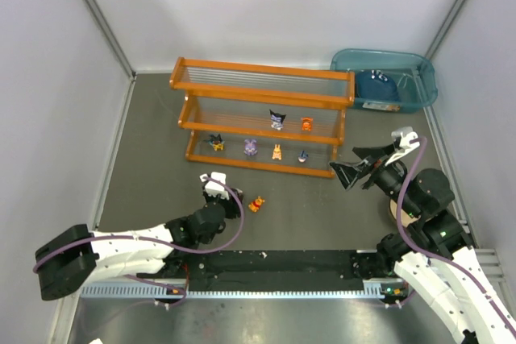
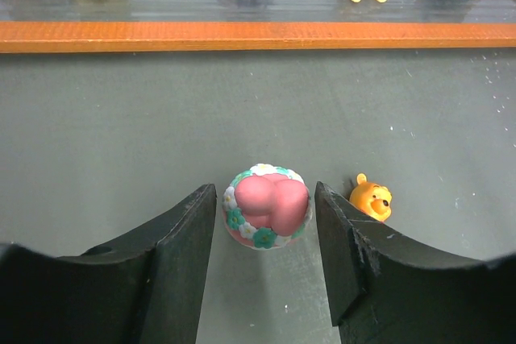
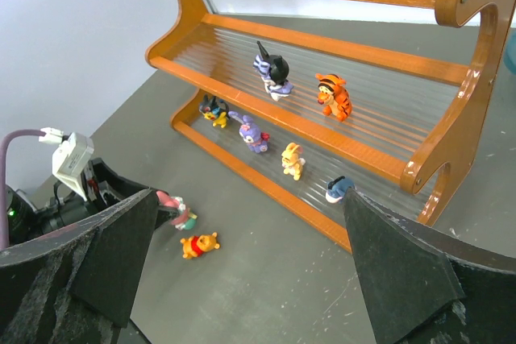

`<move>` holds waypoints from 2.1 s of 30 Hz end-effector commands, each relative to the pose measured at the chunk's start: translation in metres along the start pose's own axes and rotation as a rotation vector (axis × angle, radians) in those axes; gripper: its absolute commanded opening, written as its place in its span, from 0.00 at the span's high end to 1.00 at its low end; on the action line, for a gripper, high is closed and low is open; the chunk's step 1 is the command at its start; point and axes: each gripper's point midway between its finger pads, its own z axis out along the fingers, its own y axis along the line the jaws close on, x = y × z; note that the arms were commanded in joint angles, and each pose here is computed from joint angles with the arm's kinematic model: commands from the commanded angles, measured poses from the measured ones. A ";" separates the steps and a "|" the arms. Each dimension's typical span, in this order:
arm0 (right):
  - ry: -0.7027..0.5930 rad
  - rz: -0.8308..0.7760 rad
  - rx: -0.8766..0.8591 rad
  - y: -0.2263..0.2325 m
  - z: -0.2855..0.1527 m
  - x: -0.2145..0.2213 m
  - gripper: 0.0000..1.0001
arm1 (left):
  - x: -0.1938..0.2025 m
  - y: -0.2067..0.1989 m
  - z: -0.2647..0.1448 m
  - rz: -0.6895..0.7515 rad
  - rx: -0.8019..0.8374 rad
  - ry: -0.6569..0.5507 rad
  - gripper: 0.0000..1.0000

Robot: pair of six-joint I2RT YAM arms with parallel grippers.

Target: Place and organize the plastic toys onto the shelf

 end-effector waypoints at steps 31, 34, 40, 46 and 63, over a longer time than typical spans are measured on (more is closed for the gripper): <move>-0.032 -0.018 -0.007 0.001 -0.001 -0.007 0.01 | -0.003 -0.019 0.006 -0.002 0.044 0.021 0.49; -0.033 -0.018 -0.004 0.001 -0.001 -0.007 0.01 | -0.005 -0.020 0.007 -0.001 0.046 0.021 0.52; -0.031 -0.018 -0.005 0.001 -0.001 -0.007 0.01 | -0.008 -0.024 0.006 0.003 0.059 0.022 0.69; -0.036 -0.017 -0.005 0.001 -0.001 -0.008 0.01 | -0.054 -0.034 0.002 0.011 0.070 -0.040 0.99; -0.042 -0.018 -0.005 0.002 -0.002 -0.010 0.01 | -0.250 0.032 0.044 0.074 -0.020 -0.159 1.00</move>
